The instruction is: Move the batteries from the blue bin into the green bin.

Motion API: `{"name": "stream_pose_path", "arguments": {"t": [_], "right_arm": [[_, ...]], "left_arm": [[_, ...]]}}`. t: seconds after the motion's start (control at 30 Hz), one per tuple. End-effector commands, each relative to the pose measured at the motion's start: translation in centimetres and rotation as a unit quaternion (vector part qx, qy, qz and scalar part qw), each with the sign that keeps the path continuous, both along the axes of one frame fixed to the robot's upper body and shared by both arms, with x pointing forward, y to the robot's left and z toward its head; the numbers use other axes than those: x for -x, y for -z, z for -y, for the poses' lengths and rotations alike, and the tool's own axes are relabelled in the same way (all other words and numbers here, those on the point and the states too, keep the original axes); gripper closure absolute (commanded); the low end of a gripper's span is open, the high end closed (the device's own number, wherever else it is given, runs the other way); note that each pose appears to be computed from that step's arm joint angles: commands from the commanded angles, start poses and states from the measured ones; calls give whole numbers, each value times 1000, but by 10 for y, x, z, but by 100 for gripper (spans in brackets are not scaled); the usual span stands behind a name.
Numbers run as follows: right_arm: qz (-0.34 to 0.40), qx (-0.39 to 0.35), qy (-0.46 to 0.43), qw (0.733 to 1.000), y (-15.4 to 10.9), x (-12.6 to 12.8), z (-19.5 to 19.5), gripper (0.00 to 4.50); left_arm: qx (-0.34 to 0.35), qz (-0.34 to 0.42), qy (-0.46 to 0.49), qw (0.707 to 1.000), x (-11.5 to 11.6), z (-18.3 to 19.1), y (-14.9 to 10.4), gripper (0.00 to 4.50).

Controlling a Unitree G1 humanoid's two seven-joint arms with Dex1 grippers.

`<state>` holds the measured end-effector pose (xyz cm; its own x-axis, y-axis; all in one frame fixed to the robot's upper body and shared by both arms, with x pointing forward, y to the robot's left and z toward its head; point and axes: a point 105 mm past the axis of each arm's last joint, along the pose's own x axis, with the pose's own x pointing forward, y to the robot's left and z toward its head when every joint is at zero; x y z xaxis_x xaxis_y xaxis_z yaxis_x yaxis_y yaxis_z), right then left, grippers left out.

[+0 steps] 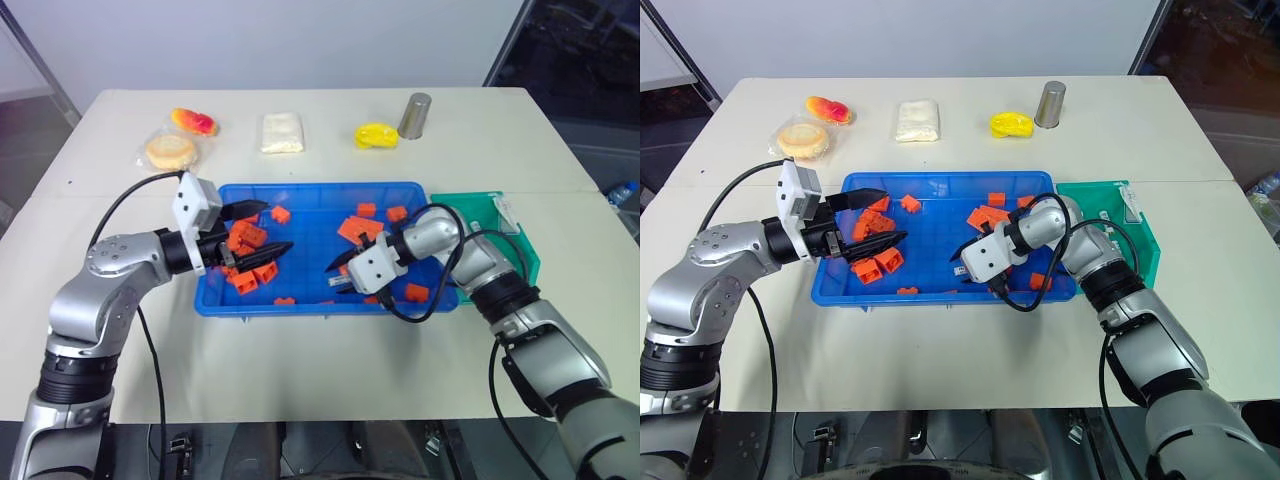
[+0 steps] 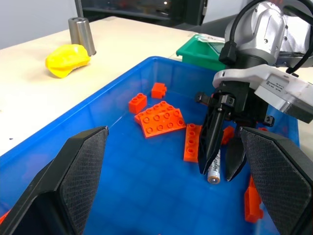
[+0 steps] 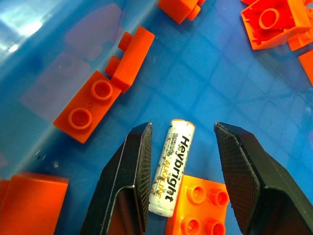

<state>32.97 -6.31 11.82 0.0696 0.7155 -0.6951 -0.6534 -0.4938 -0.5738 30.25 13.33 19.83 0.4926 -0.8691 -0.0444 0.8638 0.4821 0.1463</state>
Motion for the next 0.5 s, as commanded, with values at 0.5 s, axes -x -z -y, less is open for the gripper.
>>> {"name": "stream_pose_path", "arguments": {"t": [0.5], "right_arm": [[23, 1, 4, 1000, -19, -6, -5, 441]], "left_arm": [[8, 37, -5, 999, -2, 0, -11, 0]]}}
